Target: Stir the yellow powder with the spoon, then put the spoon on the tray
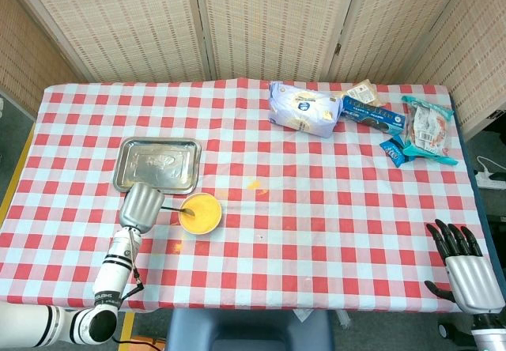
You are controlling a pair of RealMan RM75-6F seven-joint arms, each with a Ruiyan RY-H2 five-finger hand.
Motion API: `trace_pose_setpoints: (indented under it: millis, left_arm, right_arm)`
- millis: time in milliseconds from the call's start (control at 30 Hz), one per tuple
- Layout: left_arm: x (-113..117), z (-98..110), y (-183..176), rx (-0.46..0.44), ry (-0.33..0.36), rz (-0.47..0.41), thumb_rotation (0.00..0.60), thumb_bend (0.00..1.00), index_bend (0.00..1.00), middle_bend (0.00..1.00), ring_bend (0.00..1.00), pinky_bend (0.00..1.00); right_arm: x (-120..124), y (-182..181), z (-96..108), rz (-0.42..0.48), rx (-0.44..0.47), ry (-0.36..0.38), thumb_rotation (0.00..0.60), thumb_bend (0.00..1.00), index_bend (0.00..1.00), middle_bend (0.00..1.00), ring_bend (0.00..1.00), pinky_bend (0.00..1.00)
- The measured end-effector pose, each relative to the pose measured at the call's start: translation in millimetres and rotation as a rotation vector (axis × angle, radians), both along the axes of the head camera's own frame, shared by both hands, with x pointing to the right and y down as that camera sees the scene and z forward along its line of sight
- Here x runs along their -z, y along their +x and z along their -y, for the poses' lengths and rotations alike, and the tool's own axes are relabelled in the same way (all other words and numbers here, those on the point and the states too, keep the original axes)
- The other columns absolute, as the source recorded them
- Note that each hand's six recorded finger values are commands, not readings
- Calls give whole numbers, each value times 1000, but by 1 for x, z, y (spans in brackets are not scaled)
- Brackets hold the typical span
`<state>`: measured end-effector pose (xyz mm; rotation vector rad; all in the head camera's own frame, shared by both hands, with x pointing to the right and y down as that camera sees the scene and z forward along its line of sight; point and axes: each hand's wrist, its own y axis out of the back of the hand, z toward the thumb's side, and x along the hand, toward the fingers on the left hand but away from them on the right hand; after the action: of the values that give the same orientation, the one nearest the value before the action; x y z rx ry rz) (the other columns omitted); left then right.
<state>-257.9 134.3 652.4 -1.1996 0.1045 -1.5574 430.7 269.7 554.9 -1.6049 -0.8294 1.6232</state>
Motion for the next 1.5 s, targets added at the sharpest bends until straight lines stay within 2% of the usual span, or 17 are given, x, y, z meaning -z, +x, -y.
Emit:
trace_pose_setpoints:
  millis: [233, 467, 600, 1000, 1500]
  left_arm:
    - [12, -8, 2, -4, -13, -44, 600, 972, 870, 1000, 1000, 1000]
    - [26, -4, 16, -16, 55, -135, 600, 968, 870, 1000, 1000, 1000]
    - [24, 3, 21, -1, 86, -171, 600, 963, 870, 1000, 1000, 1000]
    - [-3, 20, 25, 9, 85, -148, 600, 957, 870, 1000, 1000, 1000]
    - [-11, 12, 24, -38, 83, -114, 600, 955, 870, 1000, 1000, 1000]
  right_arm:
    - [0, -2, -2, 7, 11, -4, 600, 31, 0, 0, 0, 0]
    - [2, -3, -2, 14, 15, 0, 600, 30, 0, 0, 0, 0]
    - [1, -2, -2, 11, 11, -4, 600, 31, 0, 0, 0, 0]
    - [-1, 3, 3, 0, -14, -3, 600, 31, 0, 0, 0, 0]
    - [-1, 2, 3, -1, -13, 0, 600, 31, 0, 0, 0, 0]
